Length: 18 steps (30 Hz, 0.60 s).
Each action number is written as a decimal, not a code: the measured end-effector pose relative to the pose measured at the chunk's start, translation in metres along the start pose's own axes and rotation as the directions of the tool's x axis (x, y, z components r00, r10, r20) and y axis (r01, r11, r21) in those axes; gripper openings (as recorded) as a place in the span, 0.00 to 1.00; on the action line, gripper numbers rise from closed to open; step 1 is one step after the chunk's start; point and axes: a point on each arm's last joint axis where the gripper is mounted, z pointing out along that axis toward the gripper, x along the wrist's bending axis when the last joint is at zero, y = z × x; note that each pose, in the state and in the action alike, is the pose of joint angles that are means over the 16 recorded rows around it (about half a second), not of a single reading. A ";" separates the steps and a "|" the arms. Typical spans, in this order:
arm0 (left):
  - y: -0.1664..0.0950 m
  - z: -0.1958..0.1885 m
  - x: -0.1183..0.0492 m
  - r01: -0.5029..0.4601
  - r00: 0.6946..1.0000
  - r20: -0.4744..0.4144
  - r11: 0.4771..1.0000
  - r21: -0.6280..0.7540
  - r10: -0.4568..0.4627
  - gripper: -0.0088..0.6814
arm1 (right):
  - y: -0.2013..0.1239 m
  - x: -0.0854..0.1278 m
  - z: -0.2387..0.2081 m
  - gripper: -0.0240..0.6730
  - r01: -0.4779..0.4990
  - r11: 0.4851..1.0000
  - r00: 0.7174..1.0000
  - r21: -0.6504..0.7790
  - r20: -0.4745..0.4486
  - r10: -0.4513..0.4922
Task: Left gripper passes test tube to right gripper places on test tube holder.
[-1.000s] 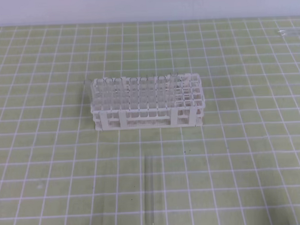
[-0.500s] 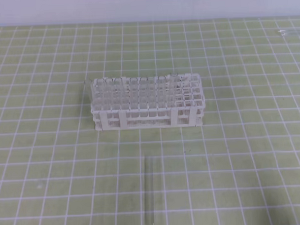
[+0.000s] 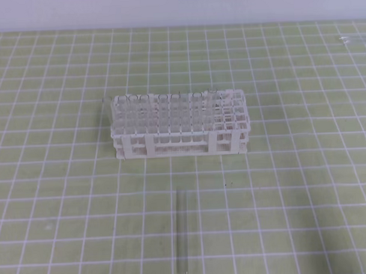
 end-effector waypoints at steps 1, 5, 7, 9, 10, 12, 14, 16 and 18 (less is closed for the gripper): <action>0.000 0.000 0.000 0.000 1.000 -0.001 1.000 0.007 0.000 0.01 | 0.000 0.000 0.000 0.01 -0.014 1.000 1.000 -0.004 0.002 0.014; -0.003 0.000 0.000 0.024 1.000 -0.001 0.999 0.028 -0.024 0.01 | -0.002 0.000 0.000 0.01 -0.029 0.999 1.000 0.018 0.002 0.029; -0.003 0.000 0.000 0.044 0.999 -0.001 0.998 0.038 -0.044 0.01 | -0.004 0.000 0.000 0.01 -0.026 0.999 1.000 0.043 0.001 0.026; -0.004 0.000 -0.001 0.066 0.998 -0.002 0.996 0.054 -0.066 0.01 | -0.006 0.000 0.000 0.01 -0.024 0.997 1.000 0.072 0.001 0.024; -0.004 0.000 -0.001 0.076 0.997 -0.003 0.995 0.061 -0.076 0.01 | -0.006 0.001 0.001 0.01 -0.023 0.996 1.000 0.089 0.002 0.022; -0.004 0.001 -0.002 0.099 0.995 -0.006 0.992 0.082 -0.098 0.01 | -0.007 0.003 0.002 0.01 -0.018 0.991 1.000 0.130 0.004 0.017; -0.004 0.001 -0.003 0.121 0.993 -0.011 0.987 0.106 -0.120 0.01 | -0.006 0.006 0.005 0.01 -0.008 0.984 1.000 0.179 0.005 0.007; -0.003 0.003 -0.005 0.139 0.990 -0.017 0.981 0.133 -0.138 0.01 | -0.005 0.010 0.008 0.01 0.001 0.972 1.000 0.235 0.008 -0.003; 0.001 0.006 -0.008 0.148 0.989 -0.025 0.975 0.167 -0.146 0.01 | -0.002 0.014 0.013 0.01 0.012 0.955 1.000 0.296 0.012 -0.016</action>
